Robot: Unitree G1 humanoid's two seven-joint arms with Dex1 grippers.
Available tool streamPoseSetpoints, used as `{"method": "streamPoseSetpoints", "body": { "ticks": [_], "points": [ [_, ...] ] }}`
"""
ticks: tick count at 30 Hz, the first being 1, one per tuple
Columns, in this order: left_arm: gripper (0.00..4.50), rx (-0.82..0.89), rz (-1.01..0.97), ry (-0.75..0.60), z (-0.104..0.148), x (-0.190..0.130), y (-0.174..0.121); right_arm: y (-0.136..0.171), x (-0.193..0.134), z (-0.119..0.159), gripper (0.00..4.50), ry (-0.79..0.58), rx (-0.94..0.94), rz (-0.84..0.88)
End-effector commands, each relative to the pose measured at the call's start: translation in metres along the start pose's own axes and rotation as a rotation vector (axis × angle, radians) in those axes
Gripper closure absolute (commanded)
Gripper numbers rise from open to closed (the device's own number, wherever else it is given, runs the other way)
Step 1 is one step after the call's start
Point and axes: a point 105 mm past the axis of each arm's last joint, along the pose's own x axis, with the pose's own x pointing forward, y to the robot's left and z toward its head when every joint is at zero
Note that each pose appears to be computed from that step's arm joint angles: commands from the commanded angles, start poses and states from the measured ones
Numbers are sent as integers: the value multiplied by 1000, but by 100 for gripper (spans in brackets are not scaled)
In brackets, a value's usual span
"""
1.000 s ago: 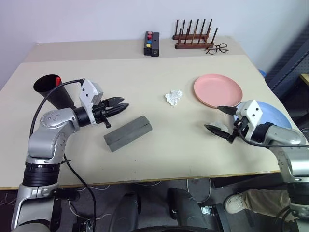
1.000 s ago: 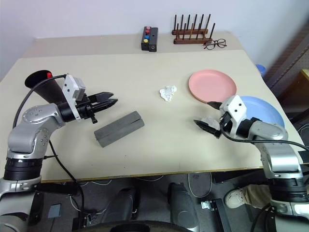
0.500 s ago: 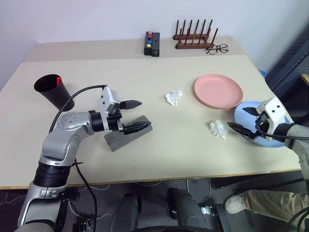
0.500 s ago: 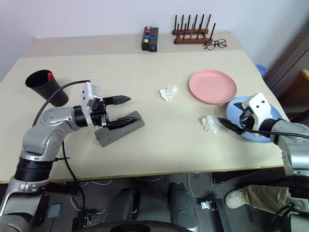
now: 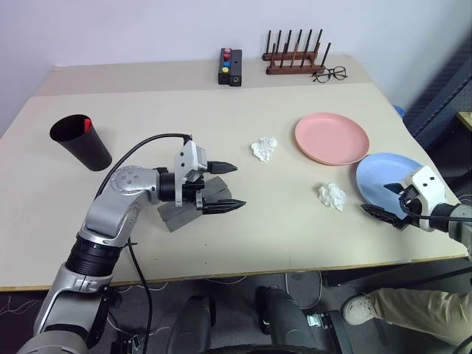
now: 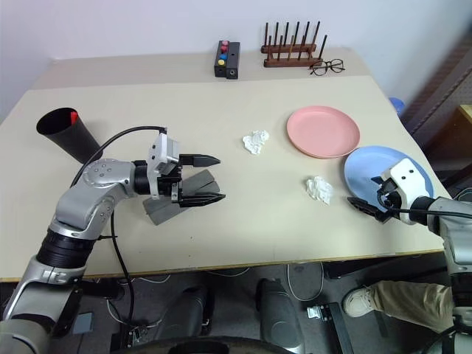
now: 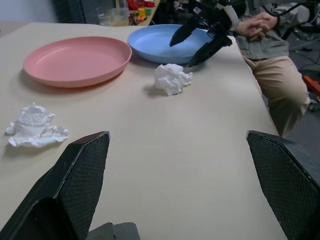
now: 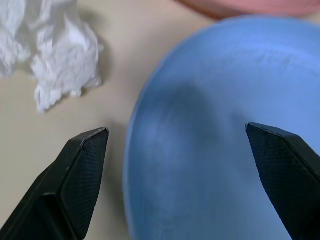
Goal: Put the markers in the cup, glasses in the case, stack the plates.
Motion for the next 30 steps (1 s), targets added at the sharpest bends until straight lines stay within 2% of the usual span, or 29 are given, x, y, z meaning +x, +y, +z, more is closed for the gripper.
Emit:
{"method": "streamPoseSetpoints", "body": {
  "ticks": [1, 8, 9, 11, 18, 25, 30],
  "points": [
    [3, 41, -43, 2, 4, 0, -6, 1, -2, 10, 0, -36, -18, -5],
    [3, 46, -97, 19, 2, -2, -10, 5, 4, 7, 0, -25, -11, 0],
    [0, 49, -107, 23, 1, -2, -11, 6, 5, 7, 26, -23, -11, 1],
    [0, 53, -121, 30, 1, -2, -11, 6, 7, 6, 86, -20, -7, 2],
    [0, 69, -133, 31, 3, -2, -7, 7, 11, 2, 439, -12, 0, 7],
    [0, 80, -135, 29, 4, 0, -5, 0, 12, 3, 446, -3, -51, -38],
    [0, 80, -125, 24, 3, 1, -3, -15, 8, 11, 446, 18, -115, -132]
  ]
}}
